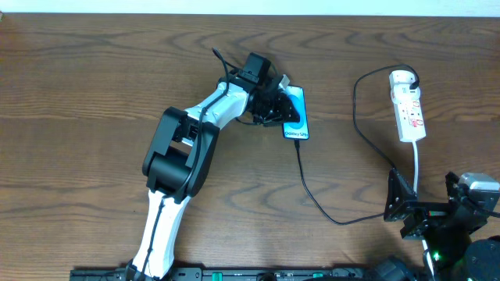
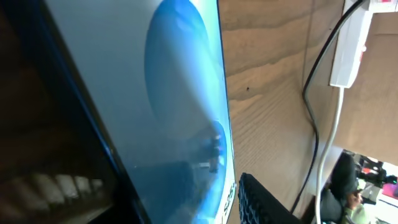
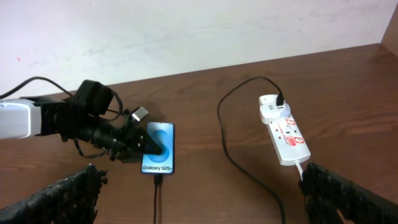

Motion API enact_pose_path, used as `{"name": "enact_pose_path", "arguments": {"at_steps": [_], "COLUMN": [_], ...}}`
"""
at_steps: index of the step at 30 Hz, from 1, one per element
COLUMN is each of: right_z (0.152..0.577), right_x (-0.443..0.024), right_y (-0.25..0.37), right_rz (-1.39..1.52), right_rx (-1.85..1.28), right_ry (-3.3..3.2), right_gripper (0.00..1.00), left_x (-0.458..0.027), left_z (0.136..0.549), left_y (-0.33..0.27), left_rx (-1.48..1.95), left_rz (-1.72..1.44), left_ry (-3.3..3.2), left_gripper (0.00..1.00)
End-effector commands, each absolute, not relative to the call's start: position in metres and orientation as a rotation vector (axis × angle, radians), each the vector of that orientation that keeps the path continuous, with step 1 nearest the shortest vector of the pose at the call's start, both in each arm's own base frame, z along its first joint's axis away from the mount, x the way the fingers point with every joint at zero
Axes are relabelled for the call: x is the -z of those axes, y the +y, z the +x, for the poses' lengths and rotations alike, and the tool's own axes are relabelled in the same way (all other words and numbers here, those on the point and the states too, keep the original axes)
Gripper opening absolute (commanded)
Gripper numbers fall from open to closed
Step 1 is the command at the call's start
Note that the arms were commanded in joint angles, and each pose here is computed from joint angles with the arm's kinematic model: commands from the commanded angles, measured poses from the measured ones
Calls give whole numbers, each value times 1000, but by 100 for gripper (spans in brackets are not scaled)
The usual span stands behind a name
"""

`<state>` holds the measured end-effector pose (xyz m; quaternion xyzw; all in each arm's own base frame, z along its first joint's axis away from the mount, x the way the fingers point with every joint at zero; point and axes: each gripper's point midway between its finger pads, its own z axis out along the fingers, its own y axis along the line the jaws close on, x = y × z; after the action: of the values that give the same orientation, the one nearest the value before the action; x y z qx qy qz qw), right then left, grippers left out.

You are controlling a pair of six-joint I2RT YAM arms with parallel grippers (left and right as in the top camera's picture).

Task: Plug charger to phone and switch on socket
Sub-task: 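Lay the phone flat on the table and open the left gripper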

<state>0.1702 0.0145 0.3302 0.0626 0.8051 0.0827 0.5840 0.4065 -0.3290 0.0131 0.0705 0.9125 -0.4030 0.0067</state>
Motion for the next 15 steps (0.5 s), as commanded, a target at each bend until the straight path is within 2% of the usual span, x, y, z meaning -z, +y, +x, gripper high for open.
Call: {"name": "enact_pose_path", "arguments": {"at_steps": [1, 5, 15], "right_z": [172, 172, 172], "right_x": [-327, -327, -327], "right_y": [12, 12, 12], "right_rz": [166, 165, 166], "right_rx": [-176, -175, -175], "right_ry": [1886, 1886, 1886], "right_gripper": [99, 99, 99], "left_x": [40, 41, 54], "left_z": [409, 405, 410], "left_y": [-297, -299, -283], "left_rx": [955, 940, 701], "left_rz": [229, 369, 357], "left_ry": [2941, 2914, 2944], "left_gripper": [42, 43, 44]}}
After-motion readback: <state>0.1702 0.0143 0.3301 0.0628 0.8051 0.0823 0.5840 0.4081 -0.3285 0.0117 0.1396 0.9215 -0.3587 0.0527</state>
